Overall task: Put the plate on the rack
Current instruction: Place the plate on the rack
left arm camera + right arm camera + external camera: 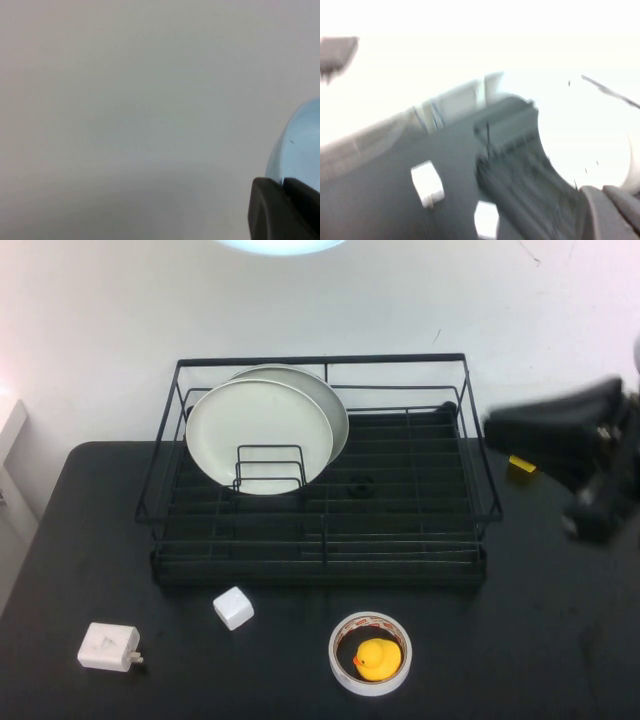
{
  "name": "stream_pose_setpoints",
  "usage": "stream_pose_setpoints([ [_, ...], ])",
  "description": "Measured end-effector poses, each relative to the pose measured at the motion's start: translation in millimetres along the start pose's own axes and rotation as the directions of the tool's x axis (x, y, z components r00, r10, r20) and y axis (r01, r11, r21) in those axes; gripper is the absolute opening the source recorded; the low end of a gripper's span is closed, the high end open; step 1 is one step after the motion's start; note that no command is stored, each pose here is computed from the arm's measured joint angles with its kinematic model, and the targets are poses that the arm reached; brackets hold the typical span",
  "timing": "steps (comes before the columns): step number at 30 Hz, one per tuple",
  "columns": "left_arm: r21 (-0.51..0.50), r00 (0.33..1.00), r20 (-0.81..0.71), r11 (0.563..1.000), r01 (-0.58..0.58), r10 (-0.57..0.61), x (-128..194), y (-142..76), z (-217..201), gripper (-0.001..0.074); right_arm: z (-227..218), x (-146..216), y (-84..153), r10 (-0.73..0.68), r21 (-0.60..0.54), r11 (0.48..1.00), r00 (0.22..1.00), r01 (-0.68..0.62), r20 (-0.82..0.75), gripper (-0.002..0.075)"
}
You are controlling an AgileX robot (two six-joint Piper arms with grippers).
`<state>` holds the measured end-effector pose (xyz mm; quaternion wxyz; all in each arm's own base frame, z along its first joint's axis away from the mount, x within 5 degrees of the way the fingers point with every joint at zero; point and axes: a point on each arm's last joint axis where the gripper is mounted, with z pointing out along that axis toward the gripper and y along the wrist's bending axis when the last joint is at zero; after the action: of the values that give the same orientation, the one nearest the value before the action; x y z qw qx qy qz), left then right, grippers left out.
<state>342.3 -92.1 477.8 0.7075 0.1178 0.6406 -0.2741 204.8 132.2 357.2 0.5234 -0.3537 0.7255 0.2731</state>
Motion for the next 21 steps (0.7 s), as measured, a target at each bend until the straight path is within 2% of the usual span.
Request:
stream_pose_setpoints([
  [1, 0.047, 0.996, -0.025, 0.995, 0.085, -0.084, 1, -5, -1, 0.0, 4, -2, -2, 0.015, -0.002, 1.0, 0.999, -0.015, 0.036, -0.0002],
  [4, 0.115, 0.979, -0.104, 0.976, 0.186, -0.175, 4, -16, -5, 0.0, 10, -10, -8, 0.117, -0.001, 0.993, 0.981, -0.119, 0.154, -0.0002],
  [8, 0.116, 0.959, -0.201, 0.967, 0.225, -0.199, 12, -18, -6, 0.0, 9, -19, -7, 0.13, -0.018, 0.991, 0.966, -0.129, 0.224, -0.0002],
  [14, 0.11, 0.941, -0.254, 0.96, 0.256, -0.222, 16, -19, -7, 0.0, 5, -43, 9, 0.104, -0.221, 0.974, 0.952, -0.04, 0.286, -0.0002],
  [21, 0.168, 0.907, -0.342, 0.933, 0.317, -0.247, 22, -27, -10, 0.0002, 20, -61, -2, 0.128, -0.235, 0.97, 0.946, -0.056, 0.299, -0.0002],
])
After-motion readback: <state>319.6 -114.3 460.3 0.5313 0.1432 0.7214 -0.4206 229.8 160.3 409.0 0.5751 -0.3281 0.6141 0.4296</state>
